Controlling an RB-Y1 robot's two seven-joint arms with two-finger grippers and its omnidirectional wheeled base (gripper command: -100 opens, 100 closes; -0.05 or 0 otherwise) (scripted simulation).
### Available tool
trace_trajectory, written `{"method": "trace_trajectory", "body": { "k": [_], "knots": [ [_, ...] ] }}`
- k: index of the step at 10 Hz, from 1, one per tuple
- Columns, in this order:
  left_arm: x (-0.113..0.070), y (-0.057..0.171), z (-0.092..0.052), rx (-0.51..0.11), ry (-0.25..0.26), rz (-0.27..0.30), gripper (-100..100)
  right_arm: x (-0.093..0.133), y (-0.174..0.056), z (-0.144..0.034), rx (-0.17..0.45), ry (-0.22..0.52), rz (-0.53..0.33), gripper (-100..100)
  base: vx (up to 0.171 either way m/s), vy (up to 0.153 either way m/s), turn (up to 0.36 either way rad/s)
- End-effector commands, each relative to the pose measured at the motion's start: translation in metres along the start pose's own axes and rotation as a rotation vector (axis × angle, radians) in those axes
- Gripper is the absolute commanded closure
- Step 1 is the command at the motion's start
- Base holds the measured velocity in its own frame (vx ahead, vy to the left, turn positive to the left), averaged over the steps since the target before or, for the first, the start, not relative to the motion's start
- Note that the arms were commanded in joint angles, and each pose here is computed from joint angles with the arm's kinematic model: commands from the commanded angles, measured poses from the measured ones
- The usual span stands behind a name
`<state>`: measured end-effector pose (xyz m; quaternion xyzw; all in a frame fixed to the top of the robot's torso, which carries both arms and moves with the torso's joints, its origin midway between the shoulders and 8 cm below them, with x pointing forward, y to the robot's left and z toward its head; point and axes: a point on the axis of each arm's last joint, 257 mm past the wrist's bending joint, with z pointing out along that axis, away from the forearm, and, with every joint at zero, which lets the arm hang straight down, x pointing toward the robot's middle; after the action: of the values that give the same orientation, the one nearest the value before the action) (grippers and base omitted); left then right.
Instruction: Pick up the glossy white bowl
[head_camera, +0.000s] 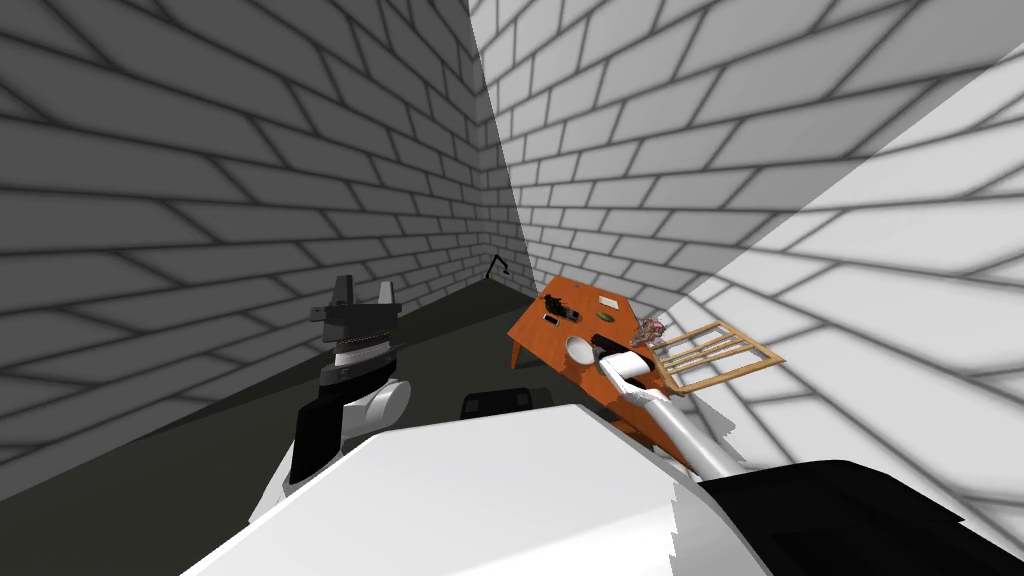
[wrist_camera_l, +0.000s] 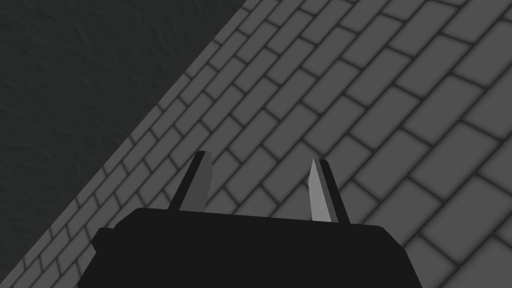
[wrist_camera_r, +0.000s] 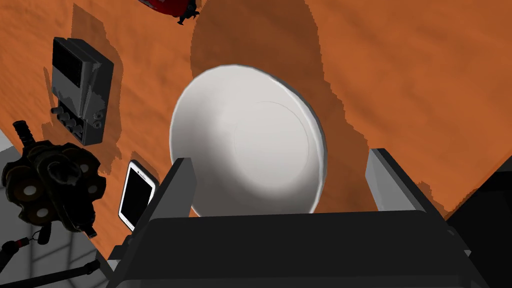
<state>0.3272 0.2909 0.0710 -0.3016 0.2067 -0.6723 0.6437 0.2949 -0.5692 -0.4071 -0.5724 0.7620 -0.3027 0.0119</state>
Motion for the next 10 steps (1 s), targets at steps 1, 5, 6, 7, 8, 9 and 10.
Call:
{"method": "trace_trajectory", "body": {
  "k": [1,5,6,7,8,9,10],
  "knots": [
    [0.0,0.0,0.0,0.0,0.0,0.0,0,-0.005,0.008,0.004,-0.033,-0.024,0.034,-100,0.014,-0.018,0.071],
    [0.0,0.0,0.0,0.0,0.0,0.0,0,-0.019,0.027,0.01,-0.106,-0.09,0.114,-100,0.02,-0.025,0.063],
    [0.0,0.0,0.0,0.0,0.0,0.0,0,-0.026,0.029,0.009,-0.117,-0.113,0.134,-100,0.018,-0.024,0.042],
    [0.0,0.0,0.0,0.0,0.0,0.0,0,-0.028,0.036,0.011,-0.143,-0.125,0.156,-100,0.019,-0.024,0.052],
    [0.0,0.0,0.0,0.0,0.0,0.0,0,-0.033,0.038,0.01,-0.151,-0.142,0.17,-100,0.016,-0.024,0.043],
    [0.0,0.0,0.0,0.0,0.0,0.0,0,-0.037,0.045,0.012,-0.178,-0.156,0.192,-100,0.015,-0.027,0.053],
    [0.0,0.0,0.0,0.0,0.0,0.0,0,-0.039,0.046,0.011,-0.182,-0.164,0.2,-100,0.011,-0.024,0.033]
  ]
}}
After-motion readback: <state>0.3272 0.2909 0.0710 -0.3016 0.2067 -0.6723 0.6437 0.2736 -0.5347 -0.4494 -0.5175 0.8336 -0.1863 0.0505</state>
